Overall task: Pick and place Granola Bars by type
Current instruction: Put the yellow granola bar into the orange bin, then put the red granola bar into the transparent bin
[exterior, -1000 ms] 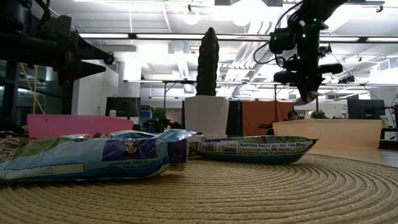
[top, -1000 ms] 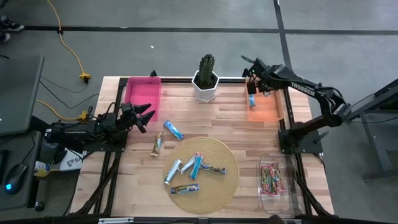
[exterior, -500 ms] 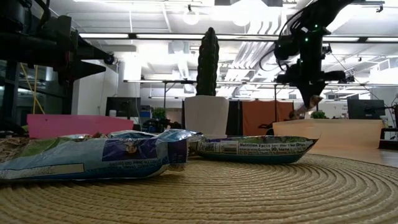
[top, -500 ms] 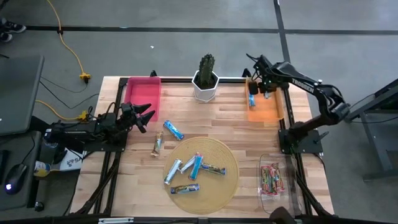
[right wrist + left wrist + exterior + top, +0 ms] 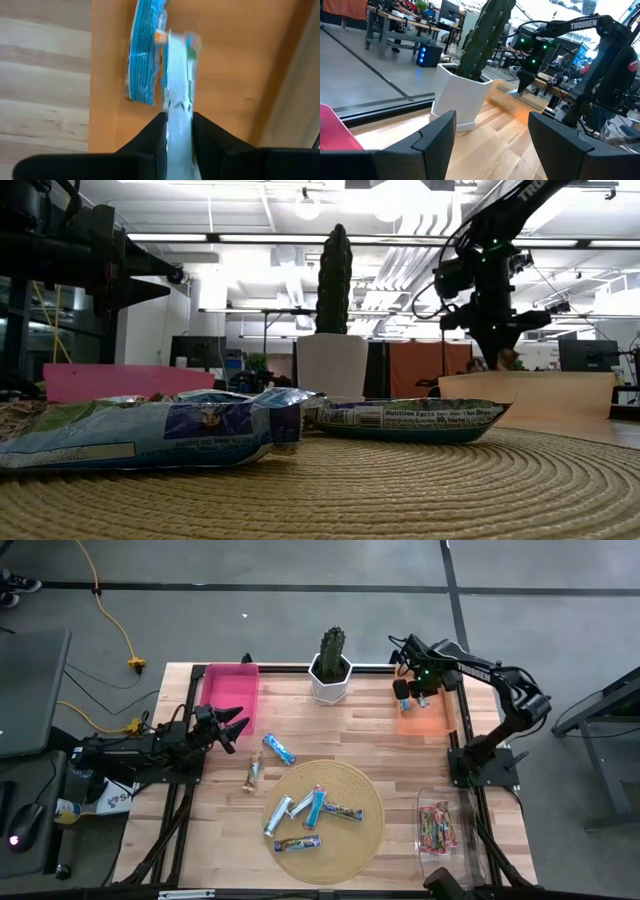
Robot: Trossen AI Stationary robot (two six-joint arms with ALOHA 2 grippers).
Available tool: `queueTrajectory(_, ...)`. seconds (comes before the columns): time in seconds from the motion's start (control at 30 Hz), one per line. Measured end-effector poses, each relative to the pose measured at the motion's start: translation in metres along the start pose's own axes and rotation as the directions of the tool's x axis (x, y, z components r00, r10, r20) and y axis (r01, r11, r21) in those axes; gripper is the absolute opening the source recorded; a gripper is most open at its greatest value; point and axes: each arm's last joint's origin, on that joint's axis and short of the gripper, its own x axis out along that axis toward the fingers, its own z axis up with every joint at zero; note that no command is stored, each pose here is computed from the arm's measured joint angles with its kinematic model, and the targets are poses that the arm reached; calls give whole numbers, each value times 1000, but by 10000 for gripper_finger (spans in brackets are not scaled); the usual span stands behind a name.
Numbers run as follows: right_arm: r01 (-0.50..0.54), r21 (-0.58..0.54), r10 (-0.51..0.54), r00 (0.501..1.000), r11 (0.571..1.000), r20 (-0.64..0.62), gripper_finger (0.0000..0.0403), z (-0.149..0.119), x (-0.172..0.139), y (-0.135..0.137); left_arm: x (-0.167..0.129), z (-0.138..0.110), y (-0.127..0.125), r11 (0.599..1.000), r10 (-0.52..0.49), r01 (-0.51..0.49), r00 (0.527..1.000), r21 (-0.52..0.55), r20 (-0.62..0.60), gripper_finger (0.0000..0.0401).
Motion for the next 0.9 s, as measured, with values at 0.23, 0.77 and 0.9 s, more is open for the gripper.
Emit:
queueTrajectory(0.23, 7, -1, -7, 1000, 1000, -13, 112, -1, 0, -1, 0, 0, 0, 1000, 0, 0, 1000, 0, 0, 245)
queueTrajectory(0.77, -169, -29, 171, 981, 985, 91, 149, -13, -33, -2, 0, 0, 0, 1000, 0, 0, 1000, 0, 0, 245)
queueTrajectory(0.9, -249, -77, 259, 953, 965, 156, 149, -21, -50, 0, 0, 0, 0, 1000, 1, -1, 1000, 0, 0, 245)
